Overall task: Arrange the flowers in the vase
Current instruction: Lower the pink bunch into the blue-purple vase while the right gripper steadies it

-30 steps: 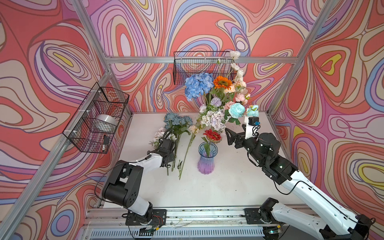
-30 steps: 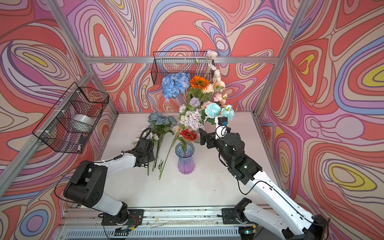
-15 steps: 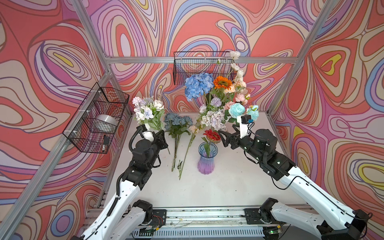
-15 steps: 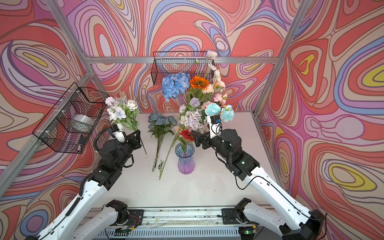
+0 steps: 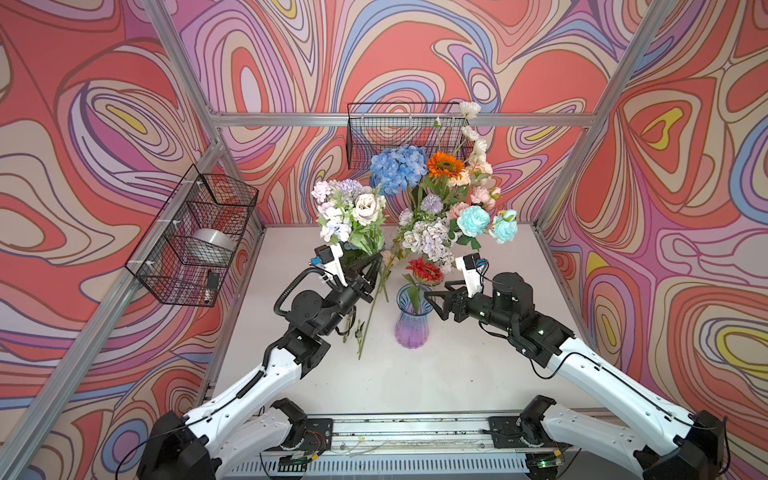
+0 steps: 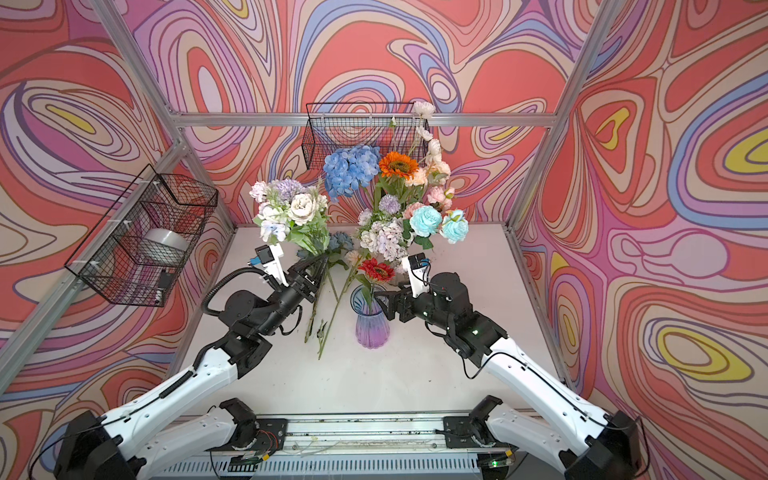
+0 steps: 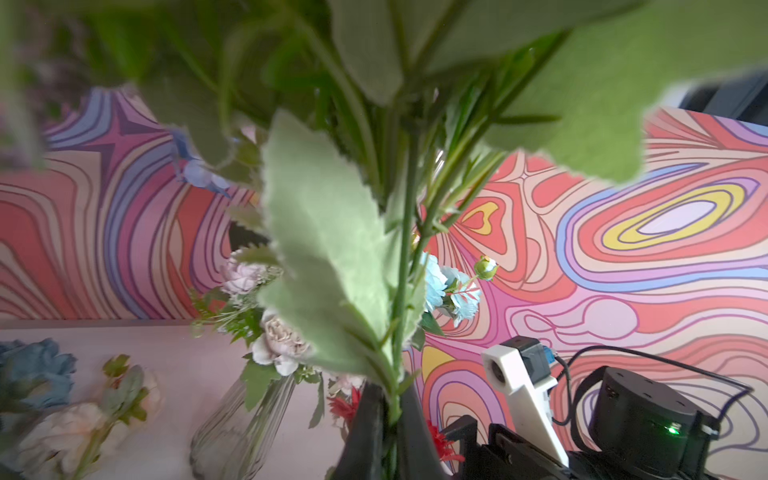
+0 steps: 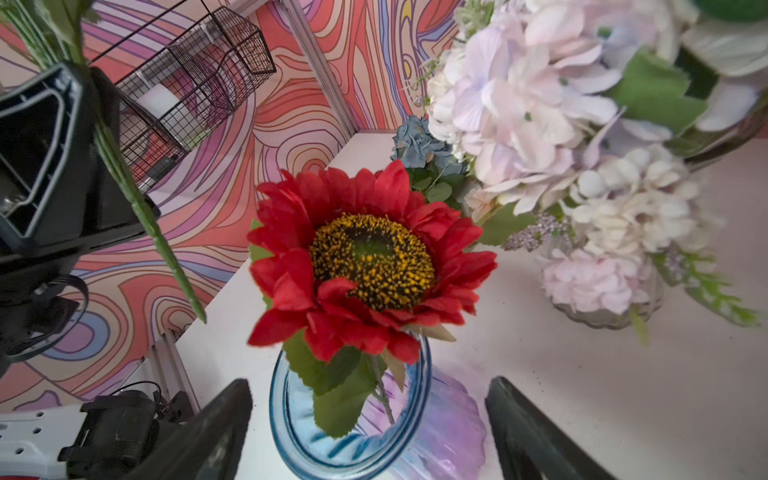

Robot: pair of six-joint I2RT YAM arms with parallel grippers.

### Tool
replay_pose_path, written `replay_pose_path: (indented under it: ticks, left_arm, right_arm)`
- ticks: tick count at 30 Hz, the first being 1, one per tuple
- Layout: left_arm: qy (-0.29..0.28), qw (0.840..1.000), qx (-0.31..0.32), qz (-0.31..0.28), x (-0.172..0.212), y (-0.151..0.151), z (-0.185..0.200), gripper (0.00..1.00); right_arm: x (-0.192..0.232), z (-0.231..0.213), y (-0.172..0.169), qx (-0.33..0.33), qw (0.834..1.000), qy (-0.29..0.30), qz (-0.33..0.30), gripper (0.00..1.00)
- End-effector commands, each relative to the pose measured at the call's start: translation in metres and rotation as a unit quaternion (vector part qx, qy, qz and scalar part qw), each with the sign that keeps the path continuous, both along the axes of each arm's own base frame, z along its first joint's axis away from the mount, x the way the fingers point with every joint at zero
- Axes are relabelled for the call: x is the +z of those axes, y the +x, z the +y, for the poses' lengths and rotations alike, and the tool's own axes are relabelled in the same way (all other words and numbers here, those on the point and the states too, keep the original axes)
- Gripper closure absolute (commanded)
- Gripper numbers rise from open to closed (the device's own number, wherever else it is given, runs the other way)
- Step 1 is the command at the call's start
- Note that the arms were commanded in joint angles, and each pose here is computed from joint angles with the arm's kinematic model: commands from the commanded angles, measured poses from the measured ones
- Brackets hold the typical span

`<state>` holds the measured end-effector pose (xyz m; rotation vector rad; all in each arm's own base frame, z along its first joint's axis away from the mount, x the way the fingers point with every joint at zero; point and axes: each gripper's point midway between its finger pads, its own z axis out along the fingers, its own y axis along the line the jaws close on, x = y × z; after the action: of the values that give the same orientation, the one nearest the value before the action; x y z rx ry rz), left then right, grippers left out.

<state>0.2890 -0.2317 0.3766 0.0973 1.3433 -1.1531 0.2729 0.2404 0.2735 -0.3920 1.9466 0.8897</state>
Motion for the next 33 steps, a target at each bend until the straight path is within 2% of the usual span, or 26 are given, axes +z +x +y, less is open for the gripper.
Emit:
replay_pose_path:
  ticks: [1,6,10,14,18,23,27,29,33]
  left_arm:
    - [-0.036,0.995,-0.025,-0.087,0.045,-0.016,-0.01,1.0]
    - [-0.025,0.995,-0.029,-0.093,0.03,-0.016,-0.03,1.0]
    - [-0.014,0.993,-0.018,-0.116,0.019,-0.018,-0.045,1.0]
    - [0.03,0.991,0.014,-0.131,-0.008,-0.015,-0.062,1.0]
    - [0.059,0.987,0.043,-0.144,-0.033,-0.017,-0.073,1.0]
    - [0.096,0.988,0.042,-0.113,-0.07,-0.013,-0.085,1.0]
    - [0.118,0.989,0.026,-0.084,-0.084,-0.015,-0.088,1.0]
    - [0.13,0.989,0.021,-0.071,-0.088,-0.017,-0.088,0.93]
    - [0.149,0.987,0.005,-0.054,-0.092,-0.021,-0.089,0.61]
  right_arm:
    - [-0.001,0.011,0.01,0.002,1.0,0.025,-0.005,0.09]
    - [-0.015,0.015,0.033,-0.027,0.999,0.019,-0.001,0.11]
    - [-0.023,0.005,0.049,-0.074,0.997,-0.003,-0.004,0.18]
    - [-0.02,-0.006,0.051,-0.104,0.994,0.0,-0.017,0.24]
    - [-0.024,-0.008,0.047,-0.104,0.994,0.008,-0.011,0.25]
    - [-0.029,-0.009,0.045,-0.105,0.994,0.001,-0.003,0.25]
    - [-0.032,-0.012,0.046,-0.112,0.994,-0.009,0.0,0.26]
    - [-0.033,-0.014,0.047,-0.116,0.993,-0.014,0.0,0.26]
    - [-0.033,-0.015,0.047,-0.117,0.993,-0.017,0.0,0.27]
